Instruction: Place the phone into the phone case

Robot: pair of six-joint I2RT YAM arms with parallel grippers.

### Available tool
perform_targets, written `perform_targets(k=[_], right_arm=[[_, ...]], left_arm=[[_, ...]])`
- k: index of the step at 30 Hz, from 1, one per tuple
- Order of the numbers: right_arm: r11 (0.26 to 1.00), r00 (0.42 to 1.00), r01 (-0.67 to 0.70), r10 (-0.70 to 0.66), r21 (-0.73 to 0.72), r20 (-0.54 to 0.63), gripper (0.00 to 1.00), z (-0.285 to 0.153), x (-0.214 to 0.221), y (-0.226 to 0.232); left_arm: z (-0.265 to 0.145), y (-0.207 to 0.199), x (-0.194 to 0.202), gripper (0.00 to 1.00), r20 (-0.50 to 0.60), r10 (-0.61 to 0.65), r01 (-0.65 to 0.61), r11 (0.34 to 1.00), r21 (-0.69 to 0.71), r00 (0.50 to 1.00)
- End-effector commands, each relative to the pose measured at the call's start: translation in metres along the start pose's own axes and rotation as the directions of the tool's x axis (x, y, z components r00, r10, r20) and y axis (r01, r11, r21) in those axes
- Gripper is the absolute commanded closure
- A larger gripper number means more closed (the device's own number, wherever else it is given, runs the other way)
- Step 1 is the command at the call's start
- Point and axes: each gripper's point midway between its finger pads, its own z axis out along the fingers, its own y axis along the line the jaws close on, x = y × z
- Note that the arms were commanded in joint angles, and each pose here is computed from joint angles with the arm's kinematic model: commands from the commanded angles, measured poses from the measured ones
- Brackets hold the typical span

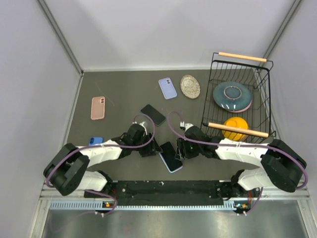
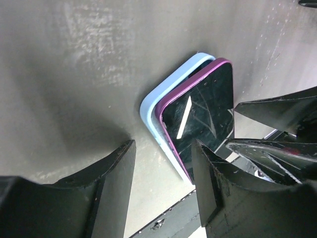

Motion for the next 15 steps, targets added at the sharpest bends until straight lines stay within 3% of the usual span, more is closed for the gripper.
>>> perform_targets(k=[1, 8, 15], right_arm=[[0.998, 0.997, 0.059, -0.061, 0.035, 0.056, 0.45, -0.006, -0.02, 0.001], [0.994, 0.995, 0.093, -0.09, -0.055, 0.051, 0.34, 0.003, -0.02, 0.017], [0.992, 0.996, 0.082, -0.077, -0.095, 0.051, 0.33, 0.007, -0.018, 0.024]], left_arm=[[0.01, -0.003, -0.005, 0.45, -0.003, 0.031, -0.031, 1.0, 0.001, 1.0], [0.02, 0.006, 0.0, 0.47, -0.047, 0.018, -0.02, 0.999, -0.037, 0.999], [0.023, 0.024, 0.007, 0.52, -0.07, 0.012, -0.019, 0.994, -0.104, 0.997]])
